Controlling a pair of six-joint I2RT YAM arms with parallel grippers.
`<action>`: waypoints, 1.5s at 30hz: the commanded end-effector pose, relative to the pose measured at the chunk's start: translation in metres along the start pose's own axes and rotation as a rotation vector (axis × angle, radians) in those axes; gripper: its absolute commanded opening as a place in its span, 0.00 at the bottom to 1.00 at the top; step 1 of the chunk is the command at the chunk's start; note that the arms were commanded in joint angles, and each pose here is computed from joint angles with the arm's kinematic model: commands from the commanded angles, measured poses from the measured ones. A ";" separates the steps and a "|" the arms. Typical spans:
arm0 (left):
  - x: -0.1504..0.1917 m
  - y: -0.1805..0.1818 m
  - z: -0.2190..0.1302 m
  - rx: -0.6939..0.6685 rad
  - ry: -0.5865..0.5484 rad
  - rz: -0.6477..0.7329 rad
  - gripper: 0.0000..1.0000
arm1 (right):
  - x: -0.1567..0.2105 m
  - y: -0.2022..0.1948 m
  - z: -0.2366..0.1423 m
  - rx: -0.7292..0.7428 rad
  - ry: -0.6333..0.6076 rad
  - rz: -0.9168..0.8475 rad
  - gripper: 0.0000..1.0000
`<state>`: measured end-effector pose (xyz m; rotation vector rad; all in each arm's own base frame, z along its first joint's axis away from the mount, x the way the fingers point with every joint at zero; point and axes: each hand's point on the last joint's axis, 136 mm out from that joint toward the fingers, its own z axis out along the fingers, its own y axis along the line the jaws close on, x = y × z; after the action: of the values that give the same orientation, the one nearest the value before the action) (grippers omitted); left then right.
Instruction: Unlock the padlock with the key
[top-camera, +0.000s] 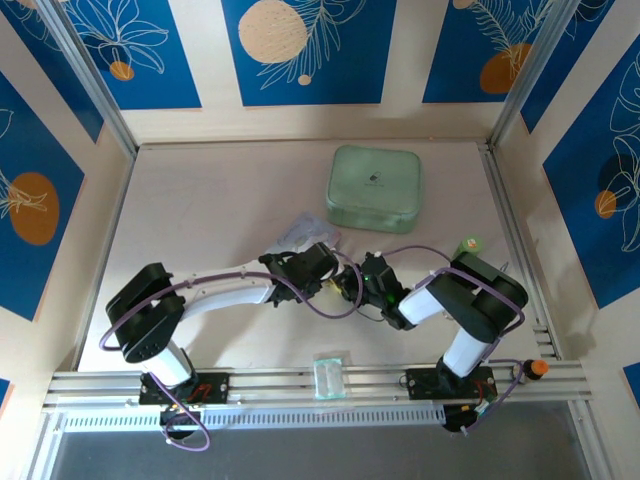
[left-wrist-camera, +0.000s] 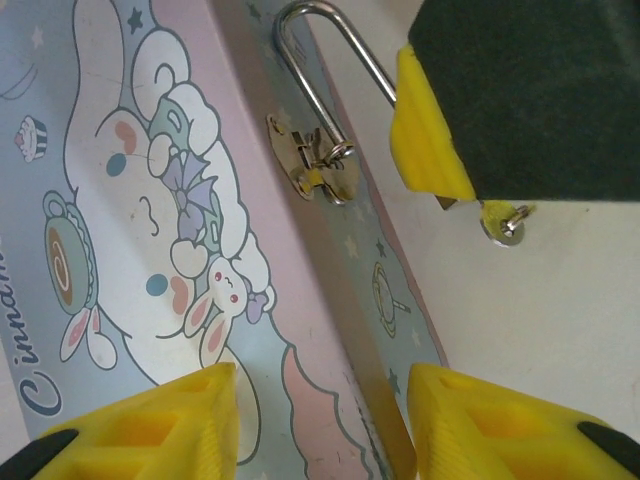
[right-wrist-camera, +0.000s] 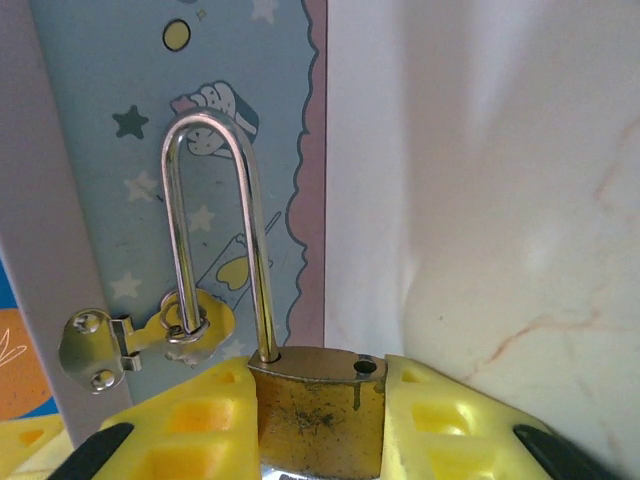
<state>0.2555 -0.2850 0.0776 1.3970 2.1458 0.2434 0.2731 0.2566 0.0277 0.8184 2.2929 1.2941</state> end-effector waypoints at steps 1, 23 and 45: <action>0.081 -0.055 0.012 0.217 0.266 0.095 0.45 | -0.039 -0.069 -0.016 0.251 -0.174 0.016 0.19; 0.069 -0.062 0.007 0.244 0.224 0.089 0.45 | -0.041 -0.060 0.009 0.374 -0.267 -0.085 0.19; 0.077 -0.049 0.015 0.166 0.249 0.079 0.45 | -0.059 -0.080 -0.015 0.358 -0.208 0.027 0.19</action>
<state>0.2547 -0.2896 0.0782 1.3838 2.1299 0.2180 0.2961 0.2382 0.0243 0.8499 2.3346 1.1028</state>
